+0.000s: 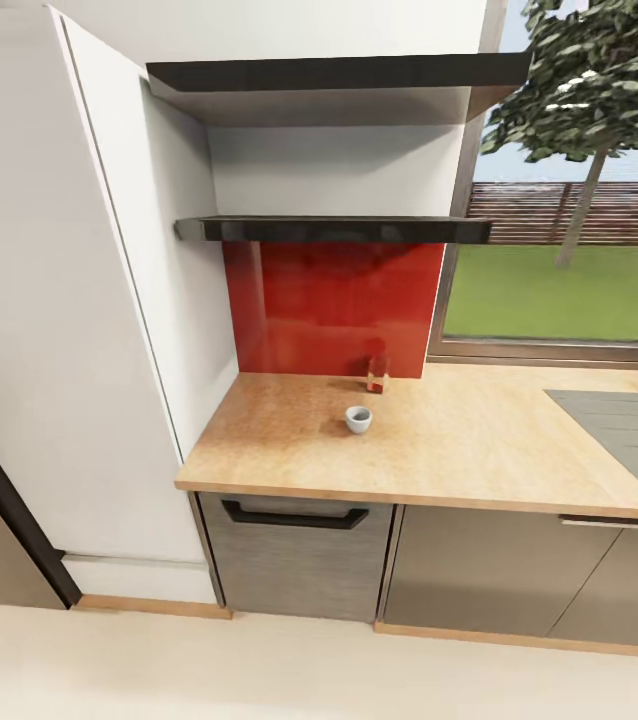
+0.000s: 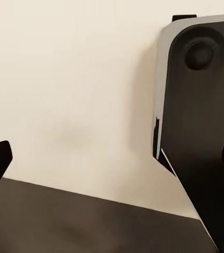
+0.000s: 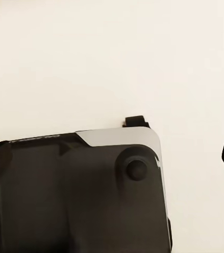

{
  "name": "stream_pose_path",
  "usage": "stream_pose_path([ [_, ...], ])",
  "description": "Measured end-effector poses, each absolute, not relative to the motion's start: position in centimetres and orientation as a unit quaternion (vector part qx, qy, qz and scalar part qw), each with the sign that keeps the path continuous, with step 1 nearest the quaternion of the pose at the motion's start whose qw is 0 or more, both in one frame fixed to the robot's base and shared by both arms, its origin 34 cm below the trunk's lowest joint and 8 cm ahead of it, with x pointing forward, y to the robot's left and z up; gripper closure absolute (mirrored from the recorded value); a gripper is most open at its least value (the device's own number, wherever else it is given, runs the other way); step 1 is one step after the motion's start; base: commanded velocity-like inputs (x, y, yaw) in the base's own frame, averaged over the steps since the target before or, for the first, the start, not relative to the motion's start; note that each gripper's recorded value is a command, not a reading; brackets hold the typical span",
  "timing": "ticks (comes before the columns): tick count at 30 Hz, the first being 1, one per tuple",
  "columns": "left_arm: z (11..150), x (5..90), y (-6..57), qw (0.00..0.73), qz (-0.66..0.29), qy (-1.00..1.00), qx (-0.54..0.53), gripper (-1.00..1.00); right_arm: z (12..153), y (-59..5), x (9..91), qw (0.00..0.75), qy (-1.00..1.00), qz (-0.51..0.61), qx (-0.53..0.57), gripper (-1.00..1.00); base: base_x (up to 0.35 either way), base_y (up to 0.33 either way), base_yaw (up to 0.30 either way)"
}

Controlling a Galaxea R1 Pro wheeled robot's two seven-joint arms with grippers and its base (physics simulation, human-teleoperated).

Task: Set up a coffee station on the kitchen countertop: keep the coffee maker on the countertop, move the bottle of coffee from the kitchen shelf to the counter next to the coffee maker, place a paper coffee filter on top of the coffee maker, put the saucer next to the coffee maker with the coffee cup on the saucer, and place the electric kettle next to the coffee maker.

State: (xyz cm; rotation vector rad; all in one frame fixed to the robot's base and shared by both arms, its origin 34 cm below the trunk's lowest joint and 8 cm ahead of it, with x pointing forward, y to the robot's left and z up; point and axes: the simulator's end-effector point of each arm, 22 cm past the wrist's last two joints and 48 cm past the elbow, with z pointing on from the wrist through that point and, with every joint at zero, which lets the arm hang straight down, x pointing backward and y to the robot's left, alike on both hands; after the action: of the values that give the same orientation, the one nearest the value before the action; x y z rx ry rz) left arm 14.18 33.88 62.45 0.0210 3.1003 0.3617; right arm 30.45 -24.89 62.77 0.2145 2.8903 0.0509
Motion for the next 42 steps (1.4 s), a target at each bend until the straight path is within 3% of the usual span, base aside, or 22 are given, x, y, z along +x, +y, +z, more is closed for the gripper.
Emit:
stream_pose_path([
  [10,62.4,14.1,33.8,0.009,0.115,0.993,0.009,-1.00,63.1,-24.8,31.8,0.136,0.988,0.017,0.073,-1.00,0.000,0.000,0.000],
  [14,62.4,13.8,33.8,0.008,0.115,0.993,0.008,-1.00,64.2,-23.9,35.6,0.177,0.981,0.019,0.074,-1.00,0.000,0.000,0.000],
  [24,62.4,13.8,33.7,0.012,0.114,0.993,0.004,-1.00,72.3,-21.1,49.8,0.341,0.936,0.026,0.089,-1.00,0.000,0.000,0.000],
  [27,62.5,14.2,33.6,0.038,0.114,0.993,0.003,-1.00,80.7,-20.1,58.3,0.454,0.891,0.018,0.019,-1.00,0.000,0.000,0.000],
  [34,62.5,11.9,34.5,0.015,0.120,0.993,0.006,-1.00,89.2,-17.0,63.4,0.544,0.838,0.024,-0.037,-1.00,0.000,0.000,0.000],
  [36,62.5,11.0,34.7,0.007,0.122,0.992,0.008,-1.00,96.9,-16.6,66.3,0.612,0.789,0.052,-0.003,-1.00,0.000,0.000,0.000],
  [42,62.8,10.4,36.4,-0.002,0.134,0.991,0.009,-1.00,108.9,-16.0,68.1,0.693,0.711,0.110,0.044,-1.00,0.000,0.000,0.000],
])
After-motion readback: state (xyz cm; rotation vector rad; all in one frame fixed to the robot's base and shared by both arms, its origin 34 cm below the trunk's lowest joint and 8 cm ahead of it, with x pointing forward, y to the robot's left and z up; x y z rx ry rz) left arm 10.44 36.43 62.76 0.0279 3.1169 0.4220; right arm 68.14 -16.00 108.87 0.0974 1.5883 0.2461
